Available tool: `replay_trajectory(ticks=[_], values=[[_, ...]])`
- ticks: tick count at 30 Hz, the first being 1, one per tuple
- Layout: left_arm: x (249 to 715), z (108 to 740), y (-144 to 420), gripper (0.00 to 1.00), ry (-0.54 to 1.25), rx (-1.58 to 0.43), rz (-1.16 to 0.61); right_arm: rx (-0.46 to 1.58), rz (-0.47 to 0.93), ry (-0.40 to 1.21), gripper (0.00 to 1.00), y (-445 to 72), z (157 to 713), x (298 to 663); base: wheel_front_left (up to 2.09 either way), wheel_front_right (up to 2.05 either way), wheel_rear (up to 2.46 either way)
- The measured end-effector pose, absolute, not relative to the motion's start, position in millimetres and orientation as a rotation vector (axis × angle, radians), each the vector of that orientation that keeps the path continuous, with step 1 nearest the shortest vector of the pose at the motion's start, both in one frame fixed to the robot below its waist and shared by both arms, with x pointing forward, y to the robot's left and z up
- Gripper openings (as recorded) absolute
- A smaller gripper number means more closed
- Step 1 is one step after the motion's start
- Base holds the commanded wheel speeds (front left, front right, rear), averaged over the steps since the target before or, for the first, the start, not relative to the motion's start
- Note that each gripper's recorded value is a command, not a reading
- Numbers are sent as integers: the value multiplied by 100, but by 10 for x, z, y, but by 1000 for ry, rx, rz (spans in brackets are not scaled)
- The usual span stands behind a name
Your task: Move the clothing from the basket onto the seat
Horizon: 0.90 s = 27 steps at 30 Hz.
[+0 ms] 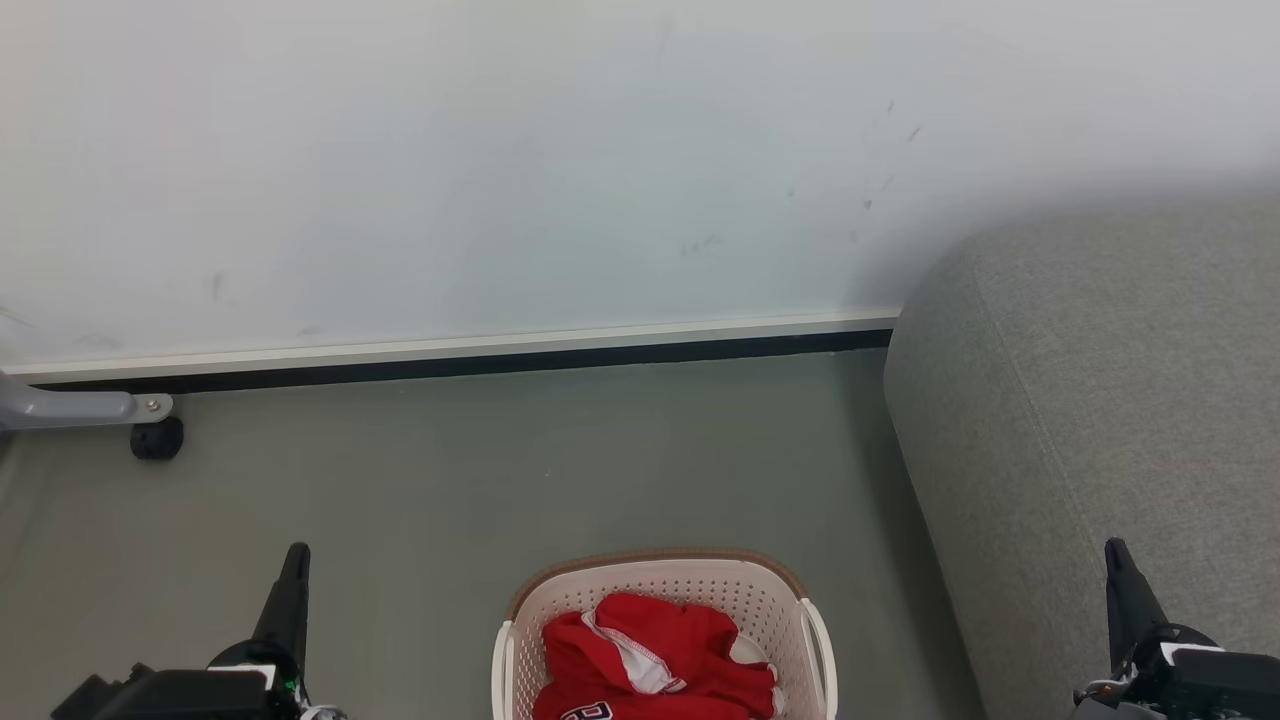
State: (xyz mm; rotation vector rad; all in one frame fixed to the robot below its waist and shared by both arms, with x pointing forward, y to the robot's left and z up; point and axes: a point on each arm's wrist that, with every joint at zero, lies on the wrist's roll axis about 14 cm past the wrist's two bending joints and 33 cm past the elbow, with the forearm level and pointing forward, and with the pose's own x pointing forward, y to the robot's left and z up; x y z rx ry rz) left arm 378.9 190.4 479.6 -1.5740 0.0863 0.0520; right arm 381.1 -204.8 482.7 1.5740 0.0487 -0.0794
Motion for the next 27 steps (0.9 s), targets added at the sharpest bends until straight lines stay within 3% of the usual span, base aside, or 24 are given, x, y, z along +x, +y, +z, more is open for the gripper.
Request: replay_trajectory(ticks=[27], values=[[3789, 4796, 1904, 0, 86, -1574, 52, 1574, -79, 49, 0, -2048, 4827, 3810, 0, 0, 0]])
